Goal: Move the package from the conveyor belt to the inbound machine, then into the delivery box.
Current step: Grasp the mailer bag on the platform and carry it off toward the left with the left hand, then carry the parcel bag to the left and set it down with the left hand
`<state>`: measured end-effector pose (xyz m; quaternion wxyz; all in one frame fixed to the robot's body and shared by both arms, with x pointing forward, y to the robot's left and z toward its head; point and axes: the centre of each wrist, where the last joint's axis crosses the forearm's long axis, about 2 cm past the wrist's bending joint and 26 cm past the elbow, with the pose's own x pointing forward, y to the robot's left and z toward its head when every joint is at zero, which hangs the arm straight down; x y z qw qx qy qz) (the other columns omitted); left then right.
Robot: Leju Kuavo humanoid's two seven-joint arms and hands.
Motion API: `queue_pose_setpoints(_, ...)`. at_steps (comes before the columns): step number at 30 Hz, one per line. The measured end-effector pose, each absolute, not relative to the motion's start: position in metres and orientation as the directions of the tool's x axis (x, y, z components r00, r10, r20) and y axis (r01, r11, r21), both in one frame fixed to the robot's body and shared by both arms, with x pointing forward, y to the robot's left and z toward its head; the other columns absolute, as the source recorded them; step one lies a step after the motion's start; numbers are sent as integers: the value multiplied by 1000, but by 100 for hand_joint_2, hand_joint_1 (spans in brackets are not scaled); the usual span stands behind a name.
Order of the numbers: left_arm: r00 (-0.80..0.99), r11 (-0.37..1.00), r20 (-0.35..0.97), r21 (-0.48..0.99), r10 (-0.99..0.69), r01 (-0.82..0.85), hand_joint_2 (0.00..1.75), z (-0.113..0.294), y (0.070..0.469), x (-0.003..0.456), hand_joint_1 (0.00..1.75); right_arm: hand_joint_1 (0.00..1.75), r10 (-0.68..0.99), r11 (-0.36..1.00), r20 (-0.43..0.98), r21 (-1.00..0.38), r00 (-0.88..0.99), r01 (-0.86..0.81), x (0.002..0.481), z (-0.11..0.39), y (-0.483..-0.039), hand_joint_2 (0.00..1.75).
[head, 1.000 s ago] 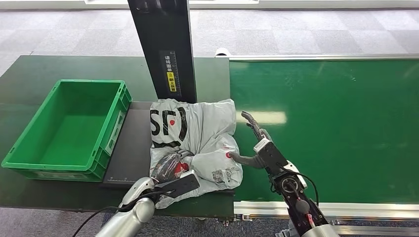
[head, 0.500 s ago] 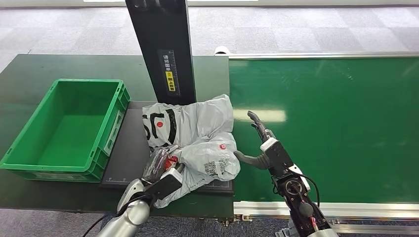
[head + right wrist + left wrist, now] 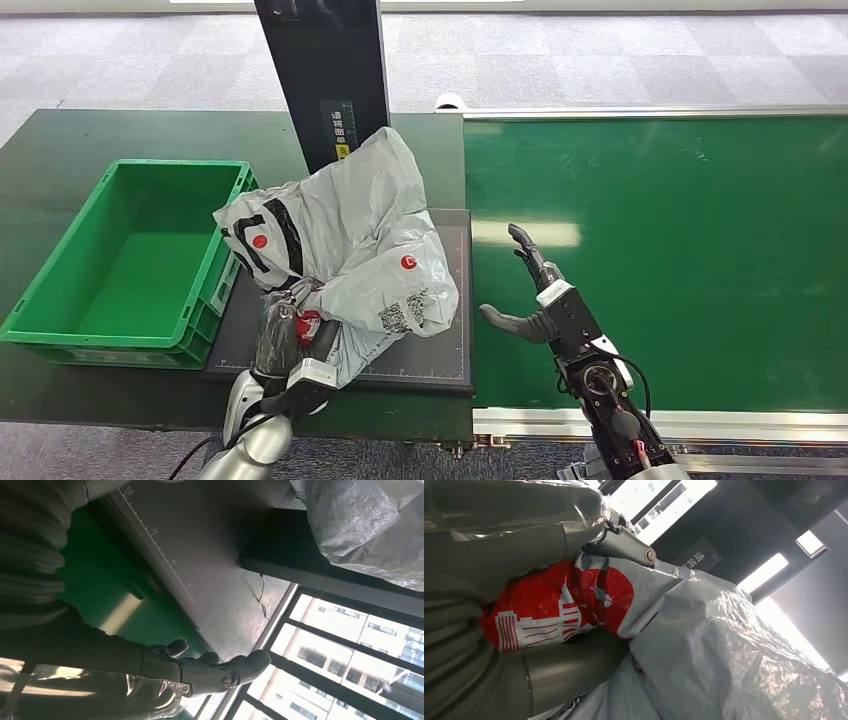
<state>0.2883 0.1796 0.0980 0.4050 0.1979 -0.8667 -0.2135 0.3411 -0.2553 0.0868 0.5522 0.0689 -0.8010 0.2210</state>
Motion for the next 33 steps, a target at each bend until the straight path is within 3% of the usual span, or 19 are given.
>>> queue_pose_setpoints(6,-606,821,590,534,-534,-203,175,100,180,288,175,0,134,893,915,-278,-380,-354,341,87,-256,175)
queue_pose_setpoints(12,-663,662,277,606,-695,-441,175,124,192,297,175,0,135,896,917,-275,-376,-349,339,84,-255,175)
queue_pose_setpoints(19,-431,414,117,580,-895,-702,175,171,253,331,175,0,143,897,920,-276,-365,-344,332,77,-255,175)
queue_pose_setpoints(22,-280,347,205,547,-938,-762,175,180,307,352,175,0,142,894,917,-280,-372,-350,332,77,-255,175)
queue_pose_setpoints(26,-224,416,424,442,-878,-794,175,175,353,367,175,0,146,891,916,-286,-375,-351,332,77,-256,175)
queue_pose_setpoints(33,-175,380,414,488,-893,-786,175,172,366,374,175,0,149,888,915,-290,-375,-356,332,77,-255,175)
